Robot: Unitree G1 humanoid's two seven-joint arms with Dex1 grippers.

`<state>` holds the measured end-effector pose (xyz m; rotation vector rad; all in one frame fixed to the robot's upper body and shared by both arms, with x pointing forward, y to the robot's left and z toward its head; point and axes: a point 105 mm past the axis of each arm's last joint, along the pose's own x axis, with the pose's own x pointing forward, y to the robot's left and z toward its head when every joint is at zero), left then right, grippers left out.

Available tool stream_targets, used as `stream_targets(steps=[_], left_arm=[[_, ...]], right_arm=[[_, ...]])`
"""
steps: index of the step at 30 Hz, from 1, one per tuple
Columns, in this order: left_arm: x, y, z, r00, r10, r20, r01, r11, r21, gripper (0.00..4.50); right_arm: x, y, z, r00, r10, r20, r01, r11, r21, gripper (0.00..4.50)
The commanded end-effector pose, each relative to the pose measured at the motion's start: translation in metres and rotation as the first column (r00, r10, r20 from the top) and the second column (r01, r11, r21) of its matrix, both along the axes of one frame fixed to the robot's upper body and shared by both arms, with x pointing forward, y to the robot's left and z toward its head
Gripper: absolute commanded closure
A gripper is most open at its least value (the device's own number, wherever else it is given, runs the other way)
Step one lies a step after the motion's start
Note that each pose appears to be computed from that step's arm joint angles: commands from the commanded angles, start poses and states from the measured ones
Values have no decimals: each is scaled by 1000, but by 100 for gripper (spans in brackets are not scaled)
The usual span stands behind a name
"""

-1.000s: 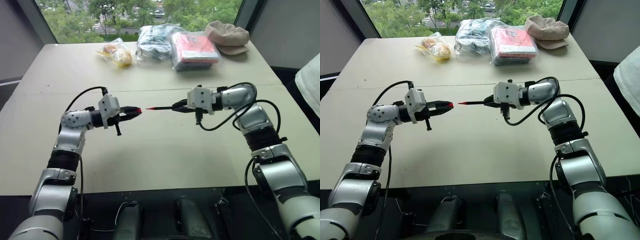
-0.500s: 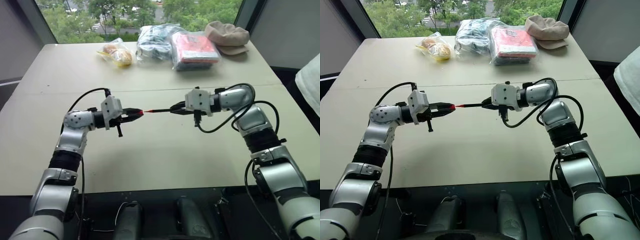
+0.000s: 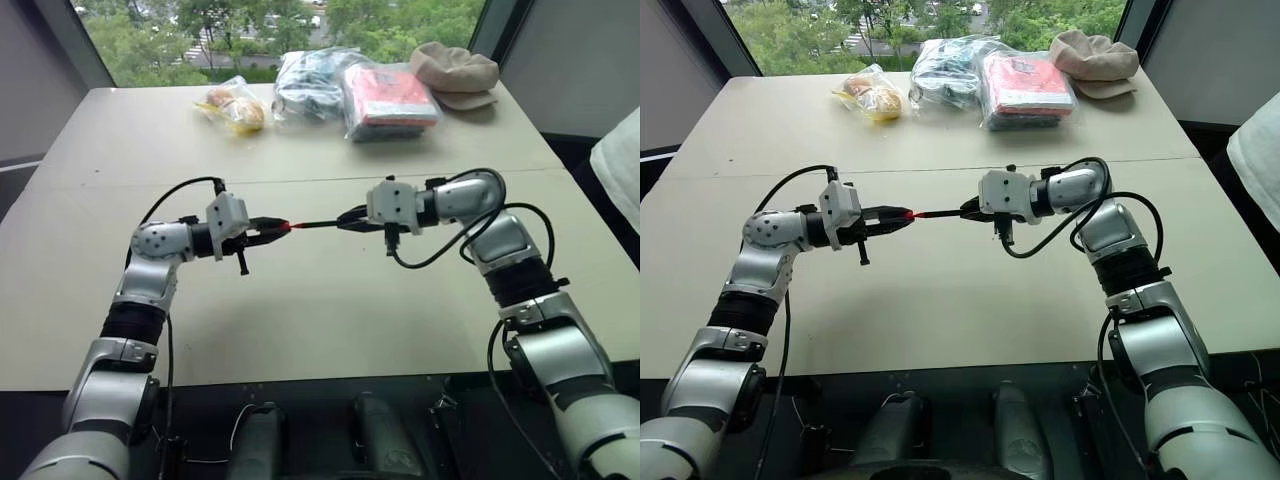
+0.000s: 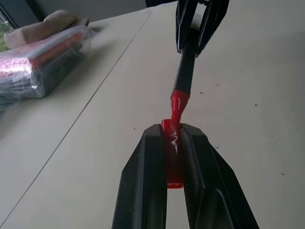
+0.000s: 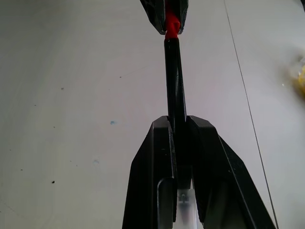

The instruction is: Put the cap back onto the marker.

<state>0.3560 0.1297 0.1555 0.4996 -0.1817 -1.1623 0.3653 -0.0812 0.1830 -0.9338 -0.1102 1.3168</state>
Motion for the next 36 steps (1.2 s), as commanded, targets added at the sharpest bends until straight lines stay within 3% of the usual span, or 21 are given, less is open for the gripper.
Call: stream_targets(steps=[1,17,36], left_arm=[[-5,-7,7,999,-42,28,42,999,15,450],[-10,-8,-8,992,-107,61,96,981,172,450],[4,-6,-4,996,-44,76,31,985,172,450]], right_arm=[[-6,10,9,998,45,36,-46,999,18,444],[-11,15,4,997,77,0,-77,997,-10,444],[-29,48,-1,992,122,-19,-122,992,-9,444]])
